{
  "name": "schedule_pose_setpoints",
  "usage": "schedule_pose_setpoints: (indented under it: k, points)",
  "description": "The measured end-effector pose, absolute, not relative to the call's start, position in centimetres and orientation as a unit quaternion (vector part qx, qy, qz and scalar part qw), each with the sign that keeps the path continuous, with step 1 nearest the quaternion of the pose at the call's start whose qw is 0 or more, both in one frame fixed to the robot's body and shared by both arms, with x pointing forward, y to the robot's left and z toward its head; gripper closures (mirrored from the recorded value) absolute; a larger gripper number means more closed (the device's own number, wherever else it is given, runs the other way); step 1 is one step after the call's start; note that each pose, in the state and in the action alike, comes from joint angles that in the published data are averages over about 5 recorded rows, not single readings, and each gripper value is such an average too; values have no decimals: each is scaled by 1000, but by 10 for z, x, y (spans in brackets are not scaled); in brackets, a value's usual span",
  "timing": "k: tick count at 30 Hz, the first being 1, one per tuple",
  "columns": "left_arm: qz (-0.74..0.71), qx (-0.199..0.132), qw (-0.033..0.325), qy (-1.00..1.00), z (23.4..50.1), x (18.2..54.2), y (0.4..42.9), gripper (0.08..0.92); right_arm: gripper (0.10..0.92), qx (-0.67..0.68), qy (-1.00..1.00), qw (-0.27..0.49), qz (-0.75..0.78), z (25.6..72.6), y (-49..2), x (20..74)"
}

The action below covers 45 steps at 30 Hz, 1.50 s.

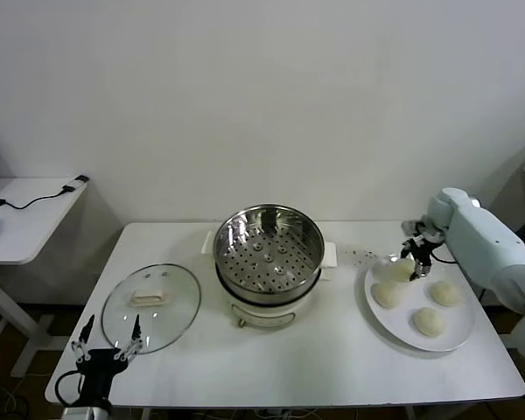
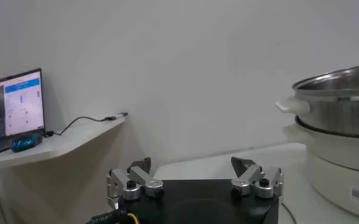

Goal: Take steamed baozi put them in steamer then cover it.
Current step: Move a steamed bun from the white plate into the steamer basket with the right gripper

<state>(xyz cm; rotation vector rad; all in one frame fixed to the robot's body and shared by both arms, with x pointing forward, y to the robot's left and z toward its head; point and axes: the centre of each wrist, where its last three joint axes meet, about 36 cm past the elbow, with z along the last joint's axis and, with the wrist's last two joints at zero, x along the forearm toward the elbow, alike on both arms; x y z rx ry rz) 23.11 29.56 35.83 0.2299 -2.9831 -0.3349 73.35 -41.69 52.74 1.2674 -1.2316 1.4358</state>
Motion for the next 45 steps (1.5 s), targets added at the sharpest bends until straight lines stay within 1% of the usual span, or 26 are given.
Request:
schedule_pose_setpoints:
  k: [5,12,15,19,24,32,37,45]
  points:
    - [-112,75,65,-989,360,229,296,177,344,524,-462,364,616,588,-378,751]
    - [-114,71,67,-989,363,225,295,177,344,552,-390,267,687,673,-297,764]
    - [-115,70,69,-989,363,223,295,177,344,564,-346,221,716,698,-256,762]
    - [-113,72,72,-988,364,221,294,177,342,576,-278,164,751,715,-200,756]
    - [-112,75,75,-988,364,219,293,177,343,581,-184,99,786,714,-139,745]
    - [-112,76,80,-988,364,214,294,177,341,584,-58,17,810,676,-64,727]
    - [-113,77,80,-987,365,212,294,177,341,587,-15,-4,809,648,-40,718]
    - [-113,78,82,-987,364,211,294,177,338,594,14,-13,804,610,-27,712]
